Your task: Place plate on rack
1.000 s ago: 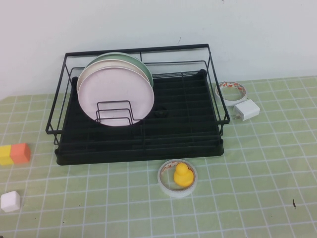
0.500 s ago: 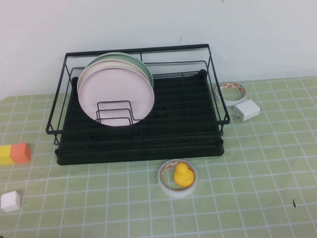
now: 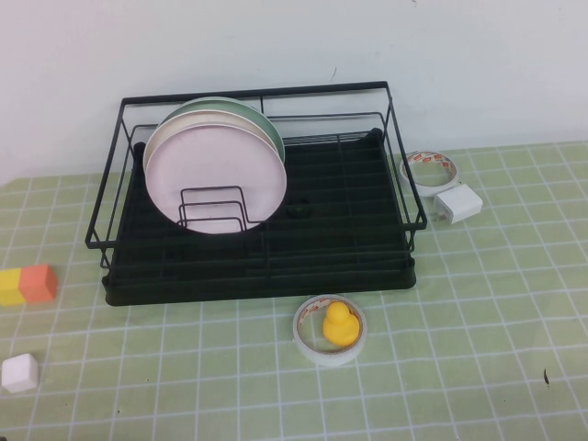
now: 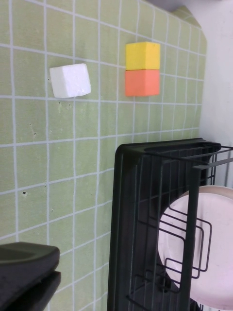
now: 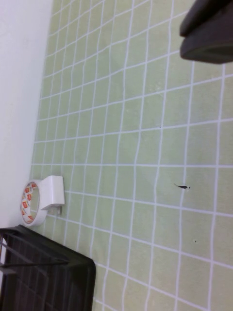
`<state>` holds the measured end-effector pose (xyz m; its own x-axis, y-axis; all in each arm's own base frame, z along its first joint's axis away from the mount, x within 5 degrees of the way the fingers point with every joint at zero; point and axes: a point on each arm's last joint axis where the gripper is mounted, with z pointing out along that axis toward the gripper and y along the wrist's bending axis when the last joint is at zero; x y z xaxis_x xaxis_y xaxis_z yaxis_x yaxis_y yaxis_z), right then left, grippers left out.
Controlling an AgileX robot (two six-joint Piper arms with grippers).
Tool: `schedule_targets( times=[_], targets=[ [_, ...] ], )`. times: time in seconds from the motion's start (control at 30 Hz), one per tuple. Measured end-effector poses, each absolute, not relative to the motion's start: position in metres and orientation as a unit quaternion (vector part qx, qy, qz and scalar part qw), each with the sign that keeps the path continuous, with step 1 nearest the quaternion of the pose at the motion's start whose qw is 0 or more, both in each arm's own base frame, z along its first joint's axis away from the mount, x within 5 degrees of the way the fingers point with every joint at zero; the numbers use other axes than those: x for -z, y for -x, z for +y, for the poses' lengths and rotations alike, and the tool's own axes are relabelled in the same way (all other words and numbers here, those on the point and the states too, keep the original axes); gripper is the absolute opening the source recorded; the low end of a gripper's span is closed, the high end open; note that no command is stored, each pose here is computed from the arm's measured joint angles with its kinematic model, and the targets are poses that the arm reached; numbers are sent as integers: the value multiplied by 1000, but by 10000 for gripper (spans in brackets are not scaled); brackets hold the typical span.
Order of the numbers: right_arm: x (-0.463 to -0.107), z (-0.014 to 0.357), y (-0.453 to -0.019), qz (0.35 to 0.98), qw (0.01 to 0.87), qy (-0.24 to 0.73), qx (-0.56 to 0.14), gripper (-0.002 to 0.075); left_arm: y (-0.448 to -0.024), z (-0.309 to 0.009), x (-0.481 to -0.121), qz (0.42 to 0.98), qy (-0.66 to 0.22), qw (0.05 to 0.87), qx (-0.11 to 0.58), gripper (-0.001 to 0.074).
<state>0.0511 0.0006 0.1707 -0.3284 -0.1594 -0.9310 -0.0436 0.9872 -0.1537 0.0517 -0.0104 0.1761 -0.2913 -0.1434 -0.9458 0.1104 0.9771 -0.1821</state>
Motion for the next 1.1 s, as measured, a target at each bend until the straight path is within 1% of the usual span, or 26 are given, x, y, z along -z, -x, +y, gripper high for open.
schedule_targets(
  times=[0.23,0.4,0.73,1.1],
  targets=[
    [-171,1,-51,813,577,60,49,0,-52,-11,-176,796,11,595,108,-1],
    [-171,1,-51,815,577,36,31,0,-52,-11,-176,796,11,595,108,-1],
    [-171,1,-51,816,577,16,17,0,-52,-11,-176,796,11,595,108,-1],
    [-171,1,-51,816,577,16,18,0,-52,-11,-176,796,11,595,108,-1]
  ],
)
